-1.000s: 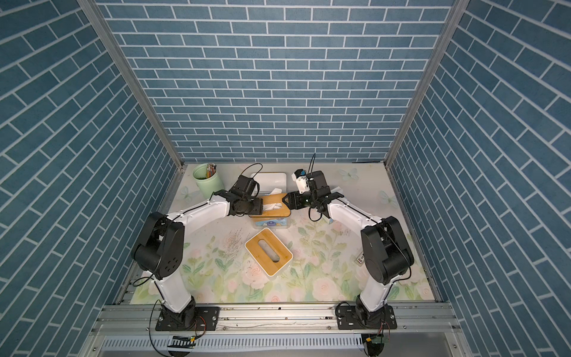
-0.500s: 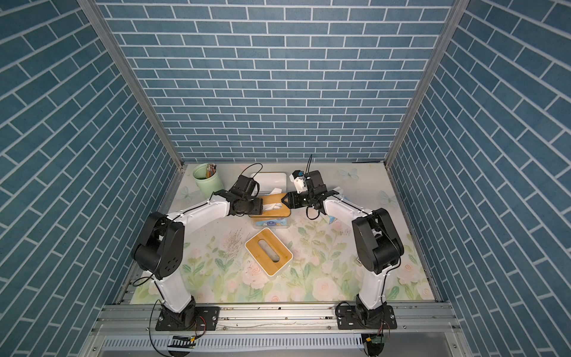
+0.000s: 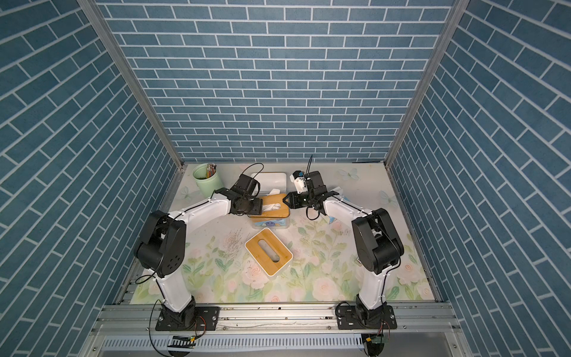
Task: Put the tissue paper into the tissue box
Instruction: Close the box lid on the tissue box.
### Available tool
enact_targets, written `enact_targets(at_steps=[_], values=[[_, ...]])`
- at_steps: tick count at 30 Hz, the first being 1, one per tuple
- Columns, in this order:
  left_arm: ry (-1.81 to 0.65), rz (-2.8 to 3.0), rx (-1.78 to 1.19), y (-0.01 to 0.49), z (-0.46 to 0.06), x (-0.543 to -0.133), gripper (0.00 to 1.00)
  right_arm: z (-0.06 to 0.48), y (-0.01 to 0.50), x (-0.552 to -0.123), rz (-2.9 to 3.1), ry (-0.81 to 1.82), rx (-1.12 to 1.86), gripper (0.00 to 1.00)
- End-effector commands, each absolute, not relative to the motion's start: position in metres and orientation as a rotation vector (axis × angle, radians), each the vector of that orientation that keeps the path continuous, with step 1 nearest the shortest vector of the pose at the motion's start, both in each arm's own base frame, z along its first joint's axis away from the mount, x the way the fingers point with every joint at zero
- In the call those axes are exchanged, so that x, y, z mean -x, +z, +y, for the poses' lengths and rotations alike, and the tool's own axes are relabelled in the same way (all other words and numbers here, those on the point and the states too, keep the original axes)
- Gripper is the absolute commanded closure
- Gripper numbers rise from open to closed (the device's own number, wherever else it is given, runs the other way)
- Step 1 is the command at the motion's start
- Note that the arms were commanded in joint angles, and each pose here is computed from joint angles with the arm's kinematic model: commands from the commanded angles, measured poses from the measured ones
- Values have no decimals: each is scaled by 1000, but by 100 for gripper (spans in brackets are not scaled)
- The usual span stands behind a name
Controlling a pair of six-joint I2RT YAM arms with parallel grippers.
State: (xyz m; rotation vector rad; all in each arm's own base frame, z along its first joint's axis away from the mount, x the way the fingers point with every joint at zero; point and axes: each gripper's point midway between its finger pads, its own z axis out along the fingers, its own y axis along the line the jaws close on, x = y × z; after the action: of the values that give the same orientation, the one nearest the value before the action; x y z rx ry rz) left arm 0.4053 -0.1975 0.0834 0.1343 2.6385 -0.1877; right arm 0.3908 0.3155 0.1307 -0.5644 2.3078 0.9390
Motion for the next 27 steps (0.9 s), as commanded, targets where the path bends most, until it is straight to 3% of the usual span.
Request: enact_targets(at_steps=[1, 16, 27], values=[[-229, 2669, -189, 70, -213, -404, 31, 353, 146, -348, 2227, 1145, 761, 60], [-361, 2631, -225, 91, -232, -409, 24, 328, 104, -353, 2439, 917, 671, 66], [-422, 2581, -210, 101, -226, -408, 19, 325, 112, -353, 2418, 1111, 571, 68]])
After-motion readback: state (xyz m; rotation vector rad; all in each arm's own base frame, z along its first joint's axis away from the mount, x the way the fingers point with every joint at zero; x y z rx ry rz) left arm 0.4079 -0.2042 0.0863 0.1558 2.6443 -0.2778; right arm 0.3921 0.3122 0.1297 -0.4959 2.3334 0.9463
